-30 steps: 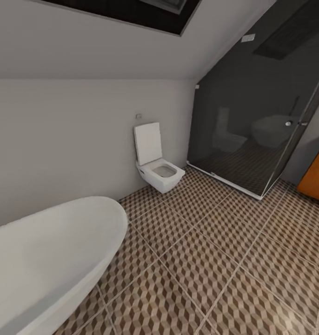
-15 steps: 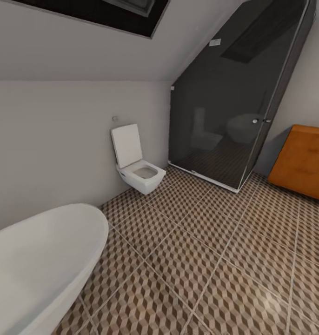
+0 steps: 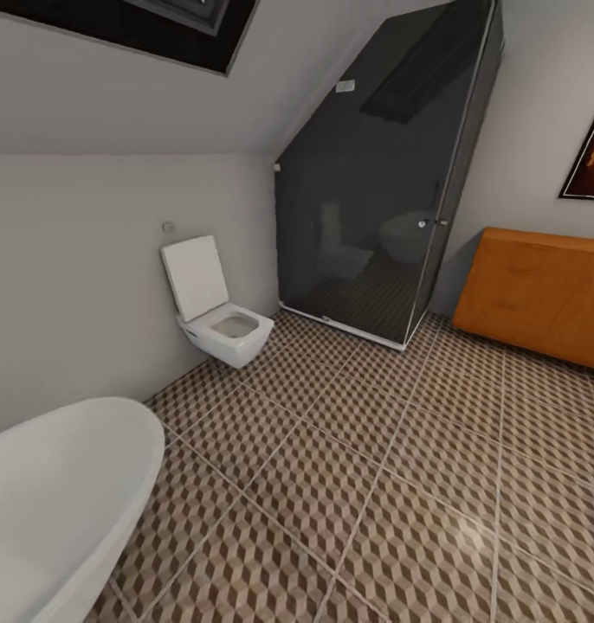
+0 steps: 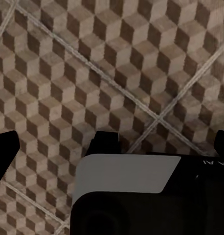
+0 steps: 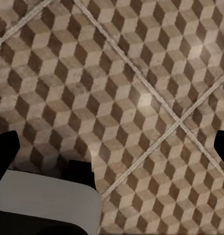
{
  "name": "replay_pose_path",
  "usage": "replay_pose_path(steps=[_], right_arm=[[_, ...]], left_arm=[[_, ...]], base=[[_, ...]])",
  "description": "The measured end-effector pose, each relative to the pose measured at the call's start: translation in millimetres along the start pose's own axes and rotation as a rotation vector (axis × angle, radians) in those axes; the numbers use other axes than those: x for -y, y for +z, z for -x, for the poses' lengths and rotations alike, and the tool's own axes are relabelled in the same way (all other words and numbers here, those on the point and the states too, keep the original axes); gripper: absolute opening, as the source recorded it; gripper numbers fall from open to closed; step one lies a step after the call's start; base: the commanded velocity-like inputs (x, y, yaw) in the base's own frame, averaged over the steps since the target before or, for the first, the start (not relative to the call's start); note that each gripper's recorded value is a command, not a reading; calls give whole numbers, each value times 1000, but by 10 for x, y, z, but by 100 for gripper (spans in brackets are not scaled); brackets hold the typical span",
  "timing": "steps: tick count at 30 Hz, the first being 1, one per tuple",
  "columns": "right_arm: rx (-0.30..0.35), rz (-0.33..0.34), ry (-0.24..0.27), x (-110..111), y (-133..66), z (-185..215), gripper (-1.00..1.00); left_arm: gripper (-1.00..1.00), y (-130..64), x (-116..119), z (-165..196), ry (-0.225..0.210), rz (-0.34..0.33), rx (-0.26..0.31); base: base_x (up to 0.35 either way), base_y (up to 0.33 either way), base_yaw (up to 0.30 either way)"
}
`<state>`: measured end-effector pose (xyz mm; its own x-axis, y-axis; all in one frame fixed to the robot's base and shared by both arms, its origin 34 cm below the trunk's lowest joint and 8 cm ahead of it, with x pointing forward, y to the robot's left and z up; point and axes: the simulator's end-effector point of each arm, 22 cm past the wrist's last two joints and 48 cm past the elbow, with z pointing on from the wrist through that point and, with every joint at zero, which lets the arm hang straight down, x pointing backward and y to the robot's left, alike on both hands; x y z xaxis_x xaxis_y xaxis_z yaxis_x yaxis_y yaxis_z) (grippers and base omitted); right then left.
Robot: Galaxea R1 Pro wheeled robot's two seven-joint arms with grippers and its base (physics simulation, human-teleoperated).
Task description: Take the four mousetraps from the cabinet in the bathroom and place them on the bathroom floor. Make sure all four end up on the same floor surface, and ensure that at least two of them are either under or directly next to the same bathroom sink.
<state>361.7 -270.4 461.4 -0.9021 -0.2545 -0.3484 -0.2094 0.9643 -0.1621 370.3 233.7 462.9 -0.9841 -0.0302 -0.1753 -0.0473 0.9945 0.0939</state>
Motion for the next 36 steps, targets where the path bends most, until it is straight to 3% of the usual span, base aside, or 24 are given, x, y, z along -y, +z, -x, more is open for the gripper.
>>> replay_pose_path(steps=[36], right_arm=[[27,-7,2,31,-19,114,100]], left_arm=[[100,-46,-1,110,-3,-1,27]], base=[[0,0,-285]])
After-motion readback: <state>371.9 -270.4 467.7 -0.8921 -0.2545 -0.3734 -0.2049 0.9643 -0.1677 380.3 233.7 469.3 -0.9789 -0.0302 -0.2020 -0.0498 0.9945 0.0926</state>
